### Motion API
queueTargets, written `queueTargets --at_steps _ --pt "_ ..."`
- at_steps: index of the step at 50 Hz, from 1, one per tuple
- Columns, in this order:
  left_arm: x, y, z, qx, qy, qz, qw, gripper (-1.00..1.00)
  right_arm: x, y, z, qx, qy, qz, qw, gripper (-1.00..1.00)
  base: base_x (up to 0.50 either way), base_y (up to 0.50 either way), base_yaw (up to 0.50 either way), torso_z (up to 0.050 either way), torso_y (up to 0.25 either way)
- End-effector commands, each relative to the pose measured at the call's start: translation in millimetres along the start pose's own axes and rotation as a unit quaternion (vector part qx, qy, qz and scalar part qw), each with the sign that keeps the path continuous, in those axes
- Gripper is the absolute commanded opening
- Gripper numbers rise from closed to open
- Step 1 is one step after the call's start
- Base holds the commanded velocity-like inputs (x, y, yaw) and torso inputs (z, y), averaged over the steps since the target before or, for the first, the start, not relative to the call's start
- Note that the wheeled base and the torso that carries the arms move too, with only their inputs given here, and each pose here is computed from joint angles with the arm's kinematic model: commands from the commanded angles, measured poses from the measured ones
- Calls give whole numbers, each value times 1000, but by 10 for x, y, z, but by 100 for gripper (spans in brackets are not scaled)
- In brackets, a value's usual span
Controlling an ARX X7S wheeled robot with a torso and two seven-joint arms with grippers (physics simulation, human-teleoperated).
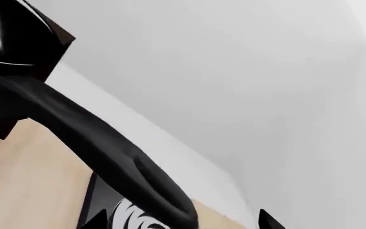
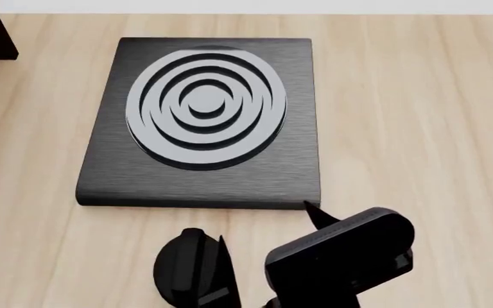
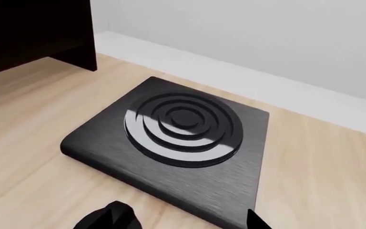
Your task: Put the frying pan on the cabinet shelf.
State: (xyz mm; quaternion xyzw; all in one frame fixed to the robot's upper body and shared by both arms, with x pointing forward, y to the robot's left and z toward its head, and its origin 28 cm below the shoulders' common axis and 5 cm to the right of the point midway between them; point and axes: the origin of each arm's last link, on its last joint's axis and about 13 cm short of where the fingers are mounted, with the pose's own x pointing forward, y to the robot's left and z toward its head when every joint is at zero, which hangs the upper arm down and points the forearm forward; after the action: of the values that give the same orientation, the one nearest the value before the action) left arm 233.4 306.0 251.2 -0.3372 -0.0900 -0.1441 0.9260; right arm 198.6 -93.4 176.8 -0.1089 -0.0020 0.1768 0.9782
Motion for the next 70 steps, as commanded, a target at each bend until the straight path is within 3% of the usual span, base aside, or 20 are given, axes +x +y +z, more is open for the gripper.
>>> queueTargets --at_steps 1,2,3,4,10,13,35,44,61,62,63,64,65,70 --pt "18 38 39 46 -20 -8 999 100 3 -17 21 -4 -4 -6 1000 100 0 0 0 0 -11" --pt "18 39 39 50 -21 -9 998 100 3 -17 20 -4 -4 -6 1000 100 0 8 -10 0 0" --pt "20 47 44 93 -23 -17 995 100 5 -27 -9 -2 -5 -10 1000 100 0 0 0 0 -11" --pt "22 51 44 103 -24 -21 994 100 8 -31 -17 2 -5 -13 1000 100 0 0 0 0 0" --pt "26 57 46 127 -29 -25 991 100 22 -44 -48 12 -2 -22 1000 100 0 1 -3 0 -5" --pt "27 63 50 159 -30 -27 986 100 31 -54 -47 16 -1 -26 1000 100 0 3 0 0 -7" --pt "28 68 54 175 -14 -54 983 100 70 -86 -48 43 -2 -48 998 100 0 2 -3 0 -5" --pt "35 78 64 225 -7 -83 971 100 104 -84 -11 52 -9 -50 997 100 0 1 -3 0 -5" --pt "38 78 62 206 8 -116 972 100 127 -77 -31 54 -19 -46 997 100 0 2 -2 1 -5" --pt "-84 -92 -559 178 43 -92 979 100 128 -78 -28 54 -20 -47 997 100 0 0 -10 0 0" --pt "-263 -333 -939 172 21 -113 978 100 130 -80 -22 53 -21 -47 997 100 0 0 0 0 -11" --pt "-284 -244 -1051 190 9 -115 975 100 133 -82 -20 54 -22 -48 997 100 0 0 0 0 0" --pt "-289 -169 -1127 185 9 -115 976 100 135 -84 -19 53 -24 -48 997 100 0 0 0 0 -11" --pt "-306 -176 -1157 163 21 -121 979 100 143 -89 2 58 -34 -48 997 100 0 2 -2 0 -4"
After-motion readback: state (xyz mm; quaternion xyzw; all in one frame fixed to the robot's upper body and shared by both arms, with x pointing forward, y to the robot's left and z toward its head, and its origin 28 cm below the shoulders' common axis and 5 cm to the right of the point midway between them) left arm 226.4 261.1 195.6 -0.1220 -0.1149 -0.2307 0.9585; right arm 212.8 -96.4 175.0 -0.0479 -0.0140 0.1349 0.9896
